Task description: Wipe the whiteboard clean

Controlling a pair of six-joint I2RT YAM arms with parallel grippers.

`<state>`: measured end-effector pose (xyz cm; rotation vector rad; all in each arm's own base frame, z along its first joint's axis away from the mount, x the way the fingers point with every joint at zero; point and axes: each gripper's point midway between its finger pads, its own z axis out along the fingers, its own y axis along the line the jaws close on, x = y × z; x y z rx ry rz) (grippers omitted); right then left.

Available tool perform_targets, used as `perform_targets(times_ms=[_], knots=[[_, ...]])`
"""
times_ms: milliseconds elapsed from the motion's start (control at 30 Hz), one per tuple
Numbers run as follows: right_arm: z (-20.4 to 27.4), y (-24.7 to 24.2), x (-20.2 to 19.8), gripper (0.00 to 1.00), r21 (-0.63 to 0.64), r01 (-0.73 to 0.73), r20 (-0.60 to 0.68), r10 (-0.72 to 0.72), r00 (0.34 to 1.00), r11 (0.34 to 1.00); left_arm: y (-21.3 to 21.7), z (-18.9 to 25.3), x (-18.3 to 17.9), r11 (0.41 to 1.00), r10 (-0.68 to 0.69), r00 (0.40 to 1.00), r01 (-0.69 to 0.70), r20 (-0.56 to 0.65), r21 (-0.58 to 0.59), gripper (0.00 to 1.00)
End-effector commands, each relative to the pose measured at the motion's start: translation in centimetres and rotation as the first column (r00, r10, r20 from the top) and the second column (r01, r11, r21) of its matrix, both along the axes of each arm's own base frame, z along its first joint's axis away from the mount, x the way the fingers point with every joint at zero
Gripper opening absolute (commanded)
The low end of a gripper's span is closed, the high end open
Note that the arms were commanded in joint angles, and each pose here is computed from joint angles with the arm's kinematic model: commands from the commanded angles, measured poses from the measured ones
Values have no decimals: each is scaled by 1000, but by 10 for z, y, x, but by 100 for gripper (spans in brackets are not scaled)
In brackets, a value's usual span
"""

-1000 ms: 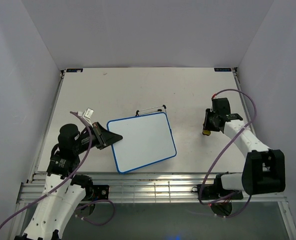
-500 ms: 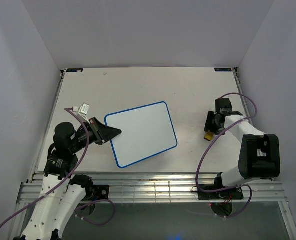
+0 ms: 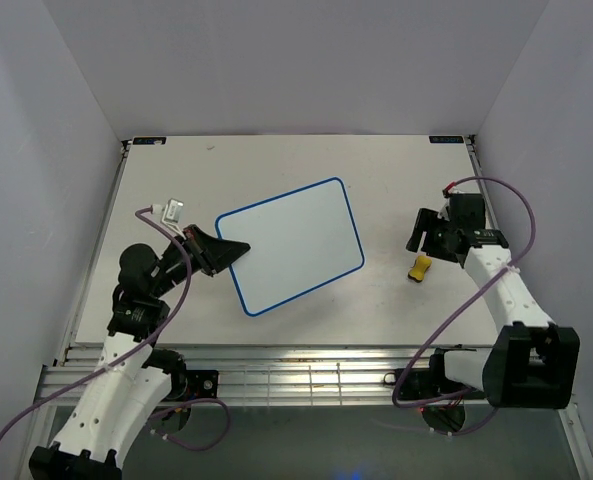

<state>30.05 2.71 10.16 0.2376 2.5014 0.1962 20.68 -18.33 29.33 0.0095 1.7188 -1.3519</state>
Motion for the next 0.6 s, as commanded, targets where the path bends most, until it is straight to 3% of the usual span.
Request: perform_targets(times_ms=[0,200,233,300,567], knots=[[48,30,-5,76,119,-137,157,117,981,983,0,42,12,996,36,967,-13,252,-91,0],[87,42,-28,87,154,-204,308,149,940,967,-8,43,39,998,23,925,3,378,-68,0],[96,44,-32,97,156,-212,336,150,930,965,-11,33,46,999,10,928,11,372,-54,0],[102,49,-37,90,171,-241,358,168,919,955,-15,38,45,999,-27,881,45,472,-27,0],[118,60,-59,90,183,-318,393,227,891,930,-30,32,61,990,-135,776,128,616,55,0]])
